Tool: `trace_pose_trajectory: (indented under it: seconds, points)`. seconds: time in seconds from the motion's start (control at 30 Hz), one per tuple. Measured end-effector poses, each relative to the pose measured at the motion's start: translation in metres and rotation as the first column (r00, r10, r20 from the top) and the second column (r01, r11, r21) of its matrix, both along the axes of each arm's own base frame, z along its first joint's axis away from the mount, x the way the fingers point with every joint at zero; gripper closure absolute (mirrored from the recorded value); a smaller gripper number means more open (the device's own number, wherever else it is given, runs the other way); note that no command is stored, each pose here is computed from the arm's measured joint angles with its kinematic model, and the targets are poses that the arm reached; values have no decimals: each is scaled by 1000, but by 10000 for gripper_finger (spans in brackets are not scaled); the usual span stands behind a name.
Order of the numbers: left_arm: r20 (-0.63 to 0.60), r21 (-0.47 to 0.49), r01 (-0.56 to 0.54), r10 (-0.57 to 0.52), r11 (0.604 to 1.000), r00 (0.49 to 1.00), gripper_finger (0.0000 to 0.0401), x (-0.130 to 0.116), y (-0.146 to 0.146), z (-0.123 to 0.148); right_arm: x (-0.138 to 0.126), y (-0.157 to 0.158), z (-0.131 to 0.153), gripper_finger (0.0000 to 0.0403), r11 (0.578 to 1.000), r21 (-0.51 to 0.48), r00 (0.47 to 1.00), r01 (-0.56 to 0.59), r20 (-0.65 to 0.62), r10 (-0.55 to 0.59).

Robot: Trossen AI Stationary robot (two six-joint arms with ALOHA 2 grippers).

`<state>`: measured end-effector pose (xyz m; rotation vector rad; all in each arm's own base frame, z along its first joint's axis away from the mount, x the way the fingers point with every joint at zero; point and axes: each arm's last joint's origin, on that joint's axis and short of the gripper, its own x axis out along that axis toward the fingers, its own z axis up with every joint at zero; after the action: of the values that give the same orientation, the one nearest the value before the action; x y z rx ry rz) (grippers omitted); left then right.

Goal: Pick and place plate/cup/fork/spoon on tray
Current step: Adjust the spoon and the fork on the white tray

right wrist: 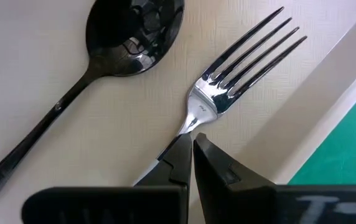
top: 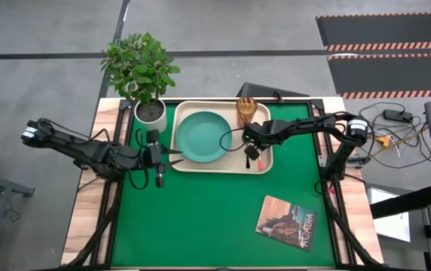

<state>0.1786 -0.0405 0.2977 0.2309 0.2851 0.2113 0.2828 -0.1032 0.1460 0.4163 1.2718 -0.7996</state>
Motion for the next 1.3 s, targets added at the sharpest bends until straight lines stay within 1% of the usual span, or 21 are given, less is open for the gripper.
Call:
trace_pose_trajectory:
  seconds: [0.13,0.27,0.4,0.5,0.6,0.67,0.77,0.9,1.0,1.1,1.3]
  points:
    - [0,0,0,0,1000,1000,305,0,0,0,-1,0,6,394,1000,-6,1000,9,24,-9]
    - [0,0,0,0,1000,1000,305,0,0,0,-1,8,19,394,1000,-9,996,18,83,-17]
    - [0,0,0,0,1000,1000,305,0,0,0,3,27,27,394,998,56,990,-33,140,25]
    - [0,0,0,0,1000,1000,305,0,0,0,8,47,29,394,994,68,984,-85,162,74]
    - [0,0,0,0,1000,1000,305,0,0,0,15,67,26,394,989,70,977,-129,182,114]
    - [0,0,0,0,1000,1000,305,0,0,0,18,78,20,394,986,57,975,-155,172,143]
    - [0,-1,0,0,1000,1000,305,0,0,0,20,88,12,394,986,48,978,-159,144,150]
    - [1,-1,0,0,1000,1000,305,0,0,0,23,93,1,394,986,54,981,-160,116,153]
    - [1,-1,0,0,1000,1000,305,0,0,0,27,94,-3,394,985,52,979,-164,134,155]
    - [1,-1,0,0,1000,1000,305,0,0,0,32,94,-3,394,984,43,972,-171,174,161]
    - [1,-1,0,0,1000,1000,305,0,0,0,32,94,-3,394,983,41,971,-176,174,167]
